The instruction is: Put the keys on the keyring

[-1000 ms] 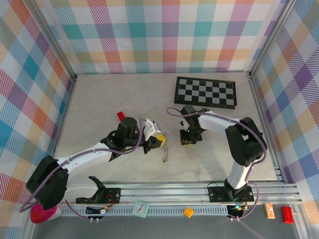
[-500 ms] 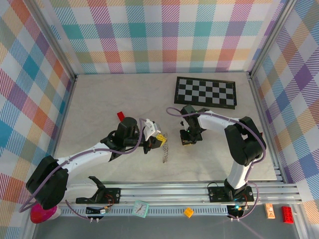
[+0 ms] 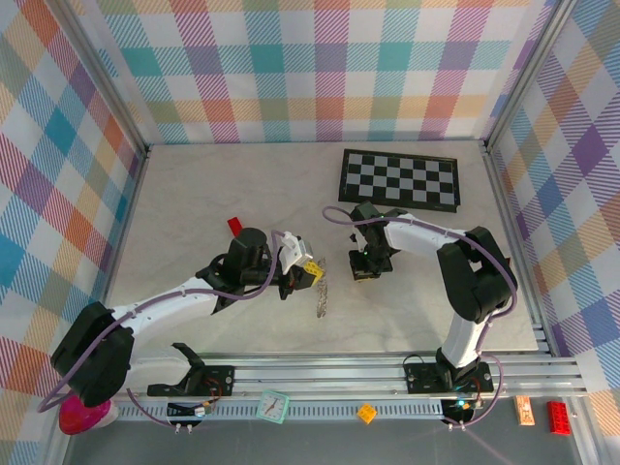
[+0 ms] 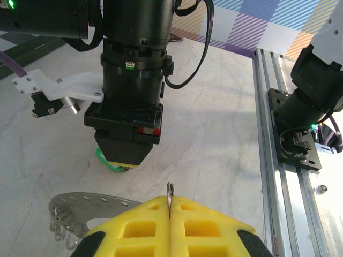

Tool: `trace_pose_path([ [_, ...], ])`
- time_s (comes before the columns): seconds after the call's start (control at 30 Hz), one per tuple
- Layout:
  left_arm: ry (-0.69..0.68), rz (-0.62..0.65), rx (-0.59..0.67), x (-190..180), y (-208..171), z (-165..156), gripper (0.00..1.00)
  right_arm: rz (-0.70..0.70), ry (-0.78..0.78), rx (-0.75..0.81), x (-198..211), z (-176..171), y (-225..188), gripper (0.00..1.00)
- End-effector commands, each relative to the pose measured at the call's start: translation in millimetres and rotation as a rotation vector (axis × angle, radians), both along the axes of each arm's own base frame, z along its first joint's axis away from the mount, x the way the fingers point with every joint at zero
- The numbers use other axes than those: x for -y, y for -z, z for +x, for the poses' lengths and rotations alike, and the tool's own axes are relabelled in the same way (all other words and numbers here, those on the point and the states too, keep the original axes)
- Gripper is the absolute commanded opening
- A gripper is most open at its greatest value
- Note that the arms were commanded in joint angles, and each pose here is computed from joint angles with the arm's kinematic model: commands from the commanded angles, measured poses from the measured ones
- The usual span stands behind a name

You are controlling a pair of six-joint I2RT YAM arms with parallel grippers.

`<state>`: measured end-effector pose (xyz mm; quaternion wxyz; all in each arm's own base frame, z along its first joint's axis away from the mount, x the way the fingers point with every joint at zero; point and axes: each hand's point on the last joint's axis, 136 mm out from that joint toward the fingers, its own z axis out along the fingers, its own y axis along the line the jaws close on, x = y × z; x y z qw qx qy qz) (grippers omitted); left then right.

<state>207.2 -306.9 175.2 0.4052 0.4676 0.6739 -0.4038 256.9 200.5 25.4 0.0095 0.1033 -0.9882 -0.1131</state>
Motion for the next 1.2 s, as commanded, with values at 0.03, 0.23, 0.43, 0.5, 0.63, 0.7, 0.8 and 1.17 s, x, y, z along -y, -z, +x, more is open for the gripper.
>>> trace_pose_path([
  [0.03,0.046,-0.047,0.031,9.2,-16.5,-4.9,0.0,-0.023,-0.023,-0.008,-0.9,-1.3,-1.7,0.12],
  [0.23,0.047,-0.048,0.032,9.4,-17.3,-5.1,0.0,-0.032,-0.019,-0.015,0.5,-2.0,2.4,0.13],
  [0.43,0.047,-0.047,0.031,9.2,-17.0,-5.1,0.0,-0.04,-0.018,-0.014,2.0,-1.8,3.7,0.1],
  [0.5,0.048,-0.046,0.03,9.5,-16.3,-5.2,0.0,-0.041,-0.018,-0.013,2.1,-1.6,3.3,0.09],
  [0.63,0.047,-0.044,0.027,9.6,-15.5,-4.9,0.0,-0.037,-0.019,-0.002,1.4,-0.3,-1.0,0.09],
  [0.7,0.047,-0.043,0.028,9.5,-15.1,-4.7,0.0,-0.035,-0.021,0.003,0.9,0.5,-3.2,0.11],
  [0.8,0.047,-0.043,0.026,9.8,-14.9,-4.6,0.0,-0.037,-0.021,0.003,1.3,1.0,-3.5,0.13],
  [1.17,0.047,-0.039,0.026,9.8,-13.5,-4.4,0.0,-0.044,-0.023,0.007,1.2,2.7,-4.3,0.02],
])
